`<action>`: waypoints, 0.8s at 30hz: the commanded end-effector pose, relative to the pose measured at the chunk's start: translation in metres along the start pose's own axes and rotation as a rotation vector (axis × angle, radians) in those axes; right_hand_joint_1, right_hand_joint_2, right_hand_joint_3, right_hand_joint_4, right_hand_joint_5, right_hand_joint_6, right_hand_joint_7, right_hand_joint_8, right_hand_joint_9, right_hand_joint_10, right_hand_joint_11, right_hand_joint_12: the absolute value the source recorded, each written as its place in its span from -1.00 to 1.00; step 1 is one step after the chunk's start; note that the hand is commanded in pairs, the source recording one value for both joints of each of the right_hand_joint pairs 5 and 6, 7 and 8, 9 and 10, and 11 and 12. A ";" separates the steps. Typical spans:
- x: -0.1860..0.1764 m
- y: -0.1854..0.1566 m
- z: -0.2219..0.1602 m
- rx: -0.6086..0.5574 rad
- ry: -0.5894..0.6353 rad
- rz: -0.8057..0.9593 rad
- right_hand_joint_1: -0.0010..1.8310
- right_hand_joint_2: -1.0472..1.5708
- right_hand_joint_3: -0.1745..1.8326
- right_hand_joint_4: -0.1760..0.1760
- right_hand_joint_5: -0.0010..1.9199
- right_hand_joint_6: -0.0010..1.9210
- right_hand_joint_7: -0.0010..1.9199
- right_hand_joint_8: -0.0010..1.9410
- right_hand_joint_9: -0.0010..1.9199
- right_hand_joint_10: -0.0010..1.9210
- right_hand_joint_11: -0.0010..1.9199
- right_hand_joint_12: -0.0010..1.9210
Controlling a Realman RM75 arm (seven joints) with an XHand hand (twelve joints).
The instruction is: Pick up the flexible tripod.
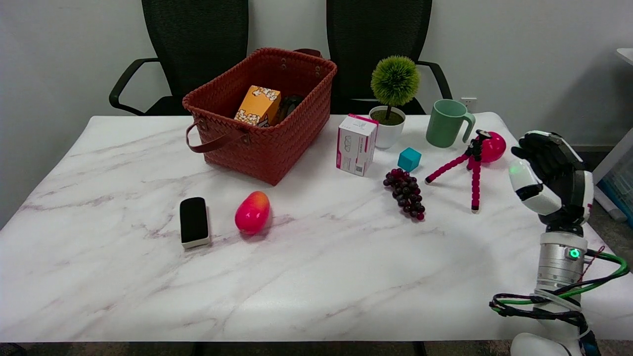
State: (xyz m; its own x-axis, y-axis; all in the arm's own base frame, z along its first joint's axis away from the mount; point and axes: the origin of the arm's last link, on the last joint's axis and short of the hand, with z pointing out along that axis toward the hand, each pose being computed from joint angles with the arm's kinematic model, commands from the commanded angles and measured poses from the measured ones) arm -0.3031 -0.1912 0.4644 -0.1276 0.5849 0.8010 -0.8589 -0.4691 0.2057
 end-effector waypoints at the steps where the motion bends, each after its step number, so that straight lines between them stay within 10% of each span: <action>1: 0.028 0.017 0.020 -0.048 0.065 -0.103 0.22 -0.01 0.14 0.00 -0.22 -0.22 -0.31 -0.32 -0.35 -0.35 -0.28 -0.28; 24: 0.003 0.061 0.085 -0.222 0.000 -0.120 0.18 -0.40 0.06 0.00 -0.64 -0.64 -0.38 -0.39 -0.41 -0.41 -0.43 -0.43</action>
State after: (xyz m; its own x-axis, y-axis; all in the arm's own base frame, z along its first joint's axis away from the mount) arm -0.3147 -0.2240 0.5159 -0.0517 0.6651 0.7449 -0.9216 -0.3191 0.2209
